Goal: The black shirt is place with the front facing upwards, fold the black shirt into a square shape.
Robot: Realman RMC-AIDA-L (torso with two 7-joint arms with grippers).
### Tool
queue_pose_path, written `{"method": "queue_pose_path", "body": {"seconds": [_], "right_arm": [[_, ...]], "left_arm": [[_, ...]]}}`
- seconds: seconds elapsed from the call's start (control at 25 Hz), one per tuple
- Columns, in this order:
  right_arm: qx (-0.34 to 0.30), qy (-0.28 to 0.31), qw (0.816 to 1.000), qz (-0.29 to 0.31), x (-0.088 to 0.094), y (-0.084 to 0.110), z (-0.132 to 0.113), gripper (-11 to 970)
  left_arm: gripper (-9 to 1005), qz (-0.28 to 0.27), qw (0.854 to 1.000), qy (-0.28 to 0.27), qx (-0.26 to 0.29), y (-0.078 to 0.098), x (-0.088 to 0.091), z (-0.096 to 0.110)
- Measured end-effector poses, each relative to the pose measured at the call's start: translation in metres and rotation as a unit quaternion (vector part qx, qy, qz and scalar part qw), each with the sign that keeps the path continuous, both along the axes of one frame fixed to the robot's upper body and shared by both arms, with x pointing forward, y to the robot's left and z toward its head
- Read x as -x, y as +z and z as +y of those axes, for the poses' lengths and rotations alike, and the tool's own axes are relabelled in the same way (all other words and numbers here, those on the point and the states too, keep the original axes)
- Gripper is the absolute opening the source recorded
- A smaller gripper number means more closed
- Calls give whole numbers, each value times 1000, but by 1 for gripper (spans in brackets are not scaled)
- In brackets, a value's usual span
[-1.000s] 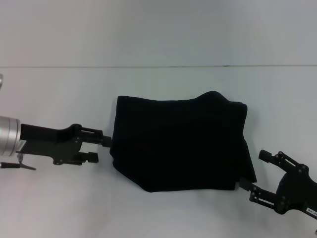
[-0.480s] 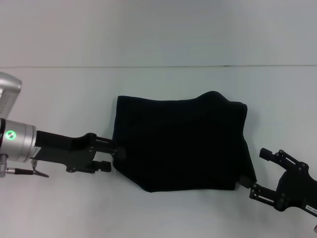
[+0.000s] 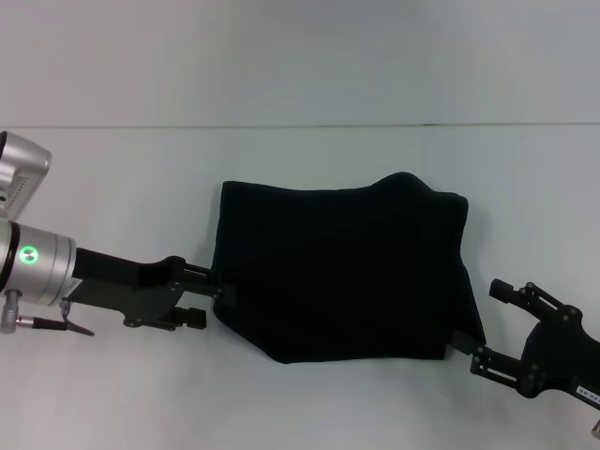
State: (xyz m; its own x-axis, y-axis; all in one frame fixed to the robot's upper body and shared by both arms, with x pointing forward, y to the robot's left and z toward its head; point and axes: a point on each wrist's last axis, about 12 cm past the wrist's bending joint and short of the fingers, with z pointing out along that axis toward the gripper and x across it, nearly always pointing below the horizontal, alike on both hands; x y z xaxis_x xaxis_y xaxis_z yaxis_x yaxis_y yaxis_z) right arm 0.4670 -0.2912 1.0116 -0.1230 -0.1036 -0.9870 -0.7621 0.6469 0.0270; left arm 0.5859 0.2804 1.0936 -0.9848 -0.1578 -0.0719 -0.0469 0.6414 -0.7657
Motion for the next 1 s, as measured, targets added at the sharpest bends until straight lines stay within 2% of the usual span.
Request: {"method": "queue_pose_path", "body": {"seconds": [0.4,0.72,1.0], "right_arm": [[0,0,1000,1,0,0,0,915],[-1,-2,1000,3,0,0,0,915],[-2,-2,1000,4,0,0,0,914]], "left_arm": [[649,-8,1000,-2,-4,2,-5,-6],[637,-18,999,-22,-32,0,-6,-7],[318,-16,999,-23,-32,-2,-5,-10]]}}
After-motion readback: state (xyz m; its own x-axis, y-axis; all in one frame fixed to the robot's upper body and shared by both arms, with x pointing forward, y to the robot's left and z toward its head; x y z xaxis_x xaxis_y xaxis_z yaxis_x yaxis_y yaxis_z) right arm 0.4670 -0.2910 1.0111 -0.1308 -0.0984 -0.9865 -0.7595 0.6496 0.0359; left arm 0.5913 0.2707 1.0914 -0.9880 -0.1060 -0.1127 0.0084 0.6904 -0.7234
